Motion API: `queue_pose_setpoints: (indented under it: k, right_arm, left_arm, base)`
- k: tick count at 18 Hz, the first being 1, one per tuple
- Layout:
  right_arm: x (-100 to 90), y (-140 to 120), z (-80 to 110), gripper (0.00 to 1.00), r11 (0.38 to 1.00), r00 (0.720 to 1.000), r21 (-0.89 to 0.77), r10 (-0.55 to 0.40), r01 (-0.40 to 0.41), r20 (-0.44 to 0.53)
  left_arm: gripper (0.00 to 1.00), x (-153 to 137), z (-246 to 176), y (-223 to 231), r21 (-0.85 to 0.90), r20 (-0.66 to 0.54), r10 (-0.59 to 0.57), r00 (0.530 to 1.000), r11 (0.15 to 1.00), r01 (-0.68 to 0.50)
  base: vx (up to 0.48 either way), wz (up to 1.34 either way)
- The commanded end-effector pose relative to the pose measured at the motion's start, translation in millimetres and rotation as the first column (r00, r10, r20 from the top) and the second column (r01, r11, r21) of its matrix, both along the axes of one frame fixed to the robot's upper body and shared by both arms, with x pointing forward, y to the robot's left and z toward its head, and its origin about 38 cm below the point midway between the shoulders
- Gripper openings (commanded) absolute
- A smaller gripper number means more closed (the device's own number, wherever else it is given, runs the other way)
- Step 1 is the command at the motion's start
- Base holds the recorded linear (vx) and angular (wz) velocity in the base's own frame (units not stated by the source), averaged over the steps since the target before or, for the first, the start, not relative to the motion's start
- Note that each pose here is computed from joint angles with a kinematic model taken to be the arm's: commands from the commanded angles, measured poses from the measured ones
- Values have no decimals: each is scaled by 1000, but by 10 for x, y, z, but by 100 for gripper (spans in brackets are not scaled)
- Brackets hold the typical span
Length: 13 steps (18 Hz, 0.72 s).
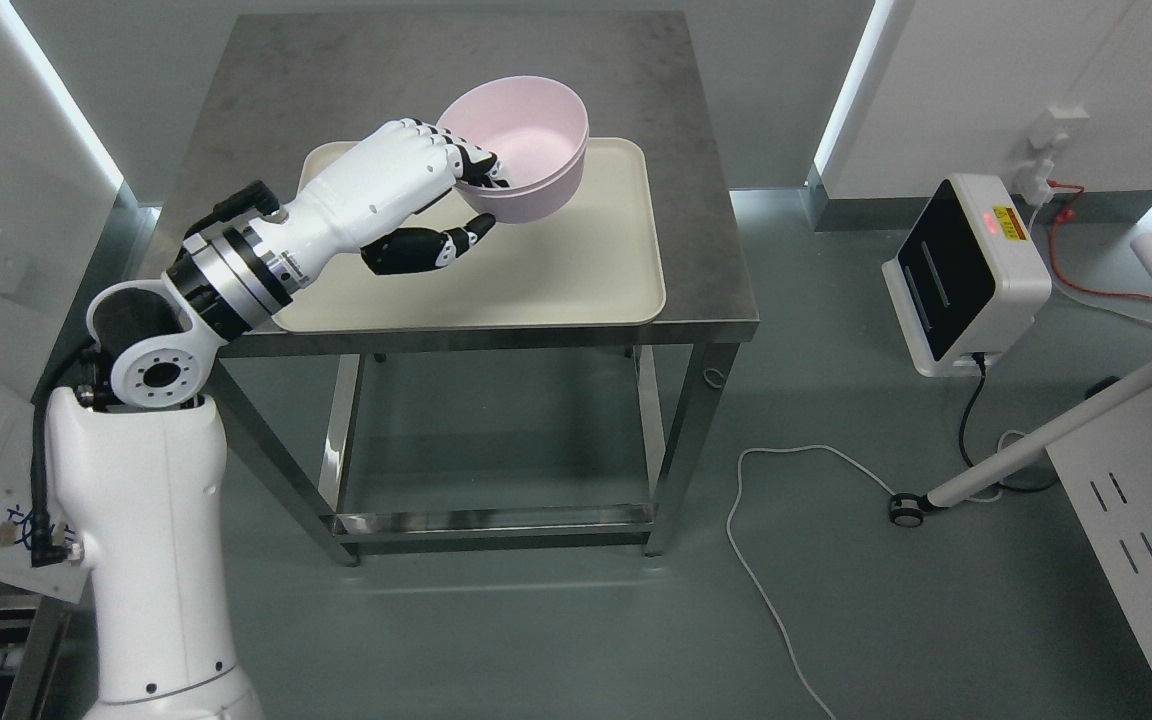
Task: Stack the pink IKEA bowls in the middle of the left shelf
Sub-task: 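Lift the stacked pink bowls off the tray with the left hand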
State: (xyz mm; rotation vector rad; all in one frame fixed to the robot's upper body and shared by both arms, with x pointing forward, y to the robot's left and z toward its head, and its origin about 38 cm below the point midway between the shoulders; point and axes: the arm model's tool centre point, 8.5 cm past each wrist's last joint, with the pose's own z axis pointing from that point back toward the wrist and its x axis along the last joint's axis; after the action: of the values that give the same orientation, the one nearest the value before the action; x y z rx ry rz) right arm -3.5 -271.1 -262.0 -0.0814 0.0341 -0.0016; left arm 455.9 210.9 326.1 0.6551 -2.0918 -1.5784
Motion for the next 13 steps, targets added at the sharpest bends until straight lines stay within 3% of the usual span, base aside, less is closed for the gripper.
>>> queue_pose_setpoints:
  k: [1,13]
  right_arm:
    - [-71,-114,6,100,1000,1000,-17,-10,10,6]
    - [-73,-114,6,100,1000,1000,-17,-10,10,5]
  left_arm:
    - [1,-180,-63,297,-50,10,7,1000,999,-6]
    - [1,-304,-261,350,-120,-23,-38,999,992,35]
  base:
    - [0,0]
    - [0,0]
